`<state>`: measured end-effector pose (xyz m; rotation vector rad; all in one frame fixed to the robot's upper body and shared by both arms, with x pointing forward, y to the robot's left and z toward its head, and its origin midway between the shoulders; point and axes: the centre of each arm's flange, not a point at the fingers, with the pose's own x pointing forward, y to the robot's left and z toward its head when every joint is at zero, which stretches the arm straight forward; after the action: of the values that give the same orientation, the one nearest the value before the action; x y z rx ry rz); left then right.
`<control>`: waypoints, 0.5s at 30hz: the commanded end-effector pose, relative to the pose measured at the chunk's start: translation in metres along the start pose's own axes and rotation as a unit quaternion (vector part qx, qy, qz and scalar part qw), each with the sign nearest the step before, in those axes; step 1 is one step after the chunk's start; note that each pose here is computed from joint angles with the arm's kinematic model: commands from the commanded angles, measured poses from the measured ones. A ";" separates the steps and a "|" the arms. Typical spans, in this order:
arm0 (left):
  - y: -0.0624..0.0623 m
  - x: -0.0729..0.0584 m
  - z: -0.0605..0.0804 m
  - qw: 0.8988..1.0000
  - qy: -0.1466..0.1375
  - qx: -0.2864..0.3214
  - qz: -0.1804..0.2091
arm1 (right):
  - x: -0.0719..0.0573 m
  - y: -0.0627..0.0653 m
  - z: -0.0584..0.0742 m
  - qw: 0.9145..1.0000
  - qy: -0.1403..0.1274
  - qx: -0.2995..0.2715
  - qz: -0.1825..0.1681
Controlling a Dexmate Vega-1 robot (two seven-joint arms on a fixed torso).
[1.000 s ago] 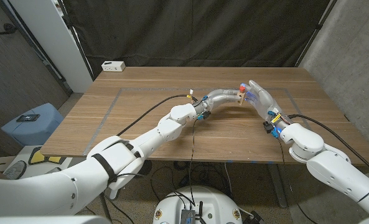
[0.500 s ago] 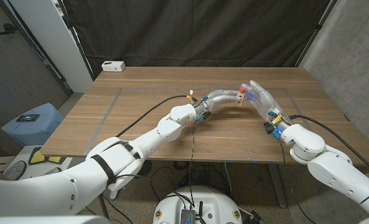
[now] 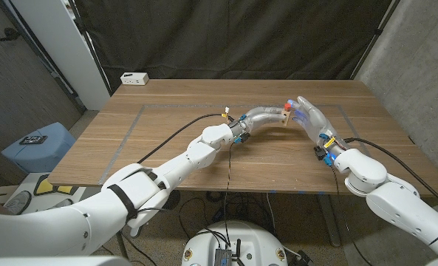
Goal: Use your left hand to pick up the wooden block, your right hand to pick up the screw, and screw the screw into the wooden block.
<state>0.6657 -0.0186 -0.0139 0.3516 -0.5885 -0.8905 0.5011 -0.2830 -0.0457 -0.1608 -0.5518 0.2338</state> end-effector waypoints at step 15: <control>0.001 -0.005 0.000 1.000 0.000 -0.003 0.004 | -0.006 0.004 -0.002 1.000 0.000 0.006 -0.006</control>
<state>0.6646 -0.0159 -0.0147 0.3488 -0.5881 -0.8873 0.4983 -0.2812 -0.0502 -0.1493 -0.5492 0.2318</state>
